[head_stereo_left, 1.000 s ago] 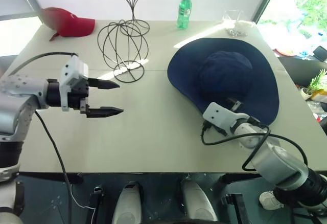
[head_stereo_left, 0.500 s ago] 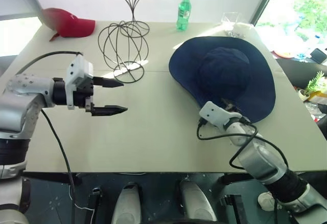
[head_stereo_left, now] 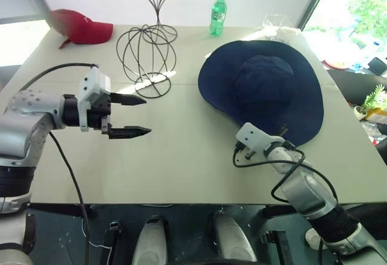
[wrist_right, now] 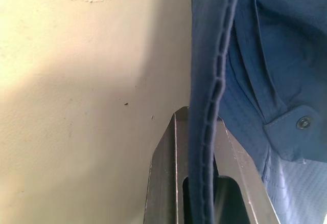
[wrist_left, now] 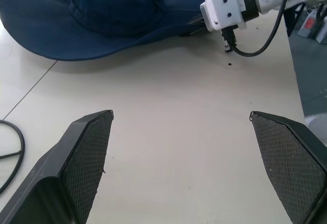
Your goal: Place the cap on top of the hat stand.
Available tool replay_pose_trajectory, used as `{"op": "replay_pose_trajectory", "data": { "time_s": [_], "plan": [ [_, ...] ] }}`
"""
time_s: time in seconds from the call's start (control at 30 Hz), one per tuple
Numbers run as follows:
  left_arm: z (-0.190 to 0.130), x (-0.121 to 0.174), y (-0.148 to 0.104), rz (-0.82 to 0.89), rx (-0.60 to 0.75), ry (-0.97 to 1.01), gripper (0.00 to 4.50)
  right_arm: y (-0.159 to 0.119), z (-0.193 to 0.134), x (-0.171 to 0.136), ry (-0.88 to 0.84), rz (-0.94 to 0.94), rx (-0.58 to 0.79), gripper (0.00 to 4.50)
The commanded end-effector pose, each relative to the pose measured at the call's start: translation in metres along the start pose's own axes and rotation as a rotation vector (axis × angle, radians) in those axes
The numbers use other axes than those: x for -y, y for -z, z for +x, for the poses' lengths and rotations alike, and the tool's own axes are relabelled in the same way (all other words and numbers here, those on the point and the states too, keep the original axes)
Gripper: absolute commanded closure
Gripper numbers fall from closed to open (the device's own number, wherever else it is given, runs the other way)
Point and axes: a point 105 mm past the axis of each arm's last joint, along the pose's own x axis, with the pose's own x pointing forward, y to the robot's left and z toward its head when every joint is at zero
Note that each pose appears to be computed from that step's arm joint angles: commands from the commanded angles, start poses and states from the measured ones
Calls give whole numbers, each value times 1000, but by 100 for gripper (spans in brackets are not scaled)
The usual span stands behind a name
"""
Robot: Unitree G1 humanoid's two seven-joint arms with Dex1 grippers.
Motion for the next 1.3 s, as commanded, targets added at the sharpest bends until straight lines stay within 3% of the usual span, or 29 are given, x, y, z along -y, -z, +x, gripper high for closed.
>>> {"op": "replay_pose_trajectory", "data": {
  "time_s": [0.03, 0.23, 0.63, 0.93, 1.3],
  "plan": [
    [-12, -7, -22, 33, 68, -70, 0, -18, -5, 24, 16, 131, 67, 445],
    [-33, -11, -33, -14, 149, -211, 0, -69, -11, 101, 84, 52, 223, 445],
    [-73, -8, -34, -43, 195, -444, 0, -201, 5, 190, 149, -96, 535, 445],
    [-98, 0, -36, -45, 221, -581, 0, -277, 15, 196, 115, -49, 679, 445],
    [-139, 11, -32, -70, 237, -774, 0, -352, -9, 162, 74, -59, 876, 445]
  ]
}}
